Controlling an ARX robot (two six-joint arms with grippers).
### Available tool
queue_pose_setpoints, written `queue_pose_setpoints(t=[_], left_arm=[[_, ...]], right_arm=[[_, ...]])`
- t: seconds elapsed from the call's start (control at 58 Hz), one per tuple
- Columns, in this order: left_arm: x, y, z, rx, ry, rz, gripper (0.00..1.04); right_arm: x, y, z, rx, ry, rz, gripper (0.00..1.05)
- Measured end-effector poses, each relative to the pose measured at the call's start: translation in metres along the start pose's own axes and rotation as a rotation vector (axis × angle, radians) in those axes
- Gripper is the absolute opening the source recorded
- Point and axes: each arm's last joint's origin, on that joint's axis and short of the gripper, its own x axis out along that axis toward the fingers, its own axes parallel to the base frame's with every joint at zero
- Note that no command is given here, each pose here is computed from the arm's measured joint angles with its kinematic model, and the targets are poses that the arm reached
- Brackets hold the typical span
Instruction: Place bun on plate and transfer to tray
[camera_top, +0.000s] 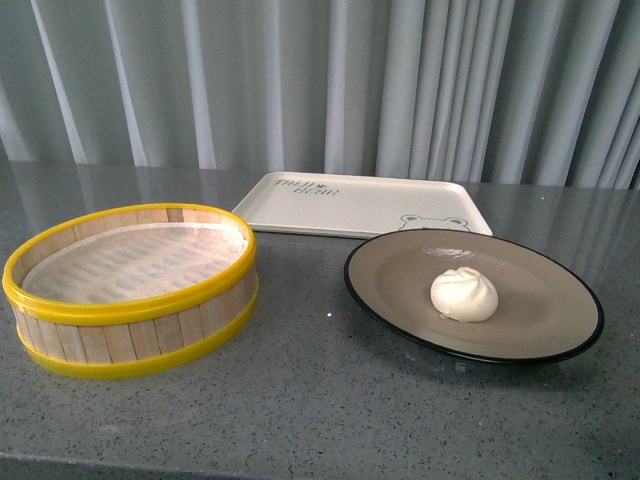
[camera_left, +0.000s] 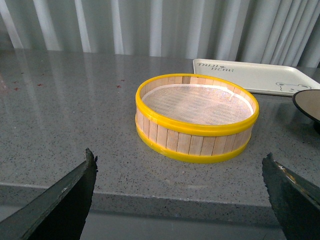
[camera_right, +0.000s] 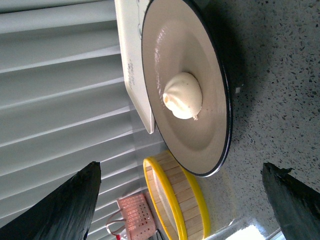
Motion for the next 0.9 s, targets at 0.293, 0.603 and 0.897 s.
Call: queue_pose_setpoints(t=[0.293,0.603,0.897], left_arm=[[0.0,0.0,0.0,0.0,0.0,0.0,0.98],[0.0,0.0,0.0,0.0,0.0,0.0,0.98],[0.0,0.0,0.0,0.0,0.0,0.0,0.98]], right_arm=[[0.015,-0.009,-0.001,0.004,0.022,-0.092,0.96],[0.033,-0.012,0.002,0.011,0.025,-0.131,0.96],[0.052,-0.01,0.006,-0.001,0.022,-0.145,0.96]])
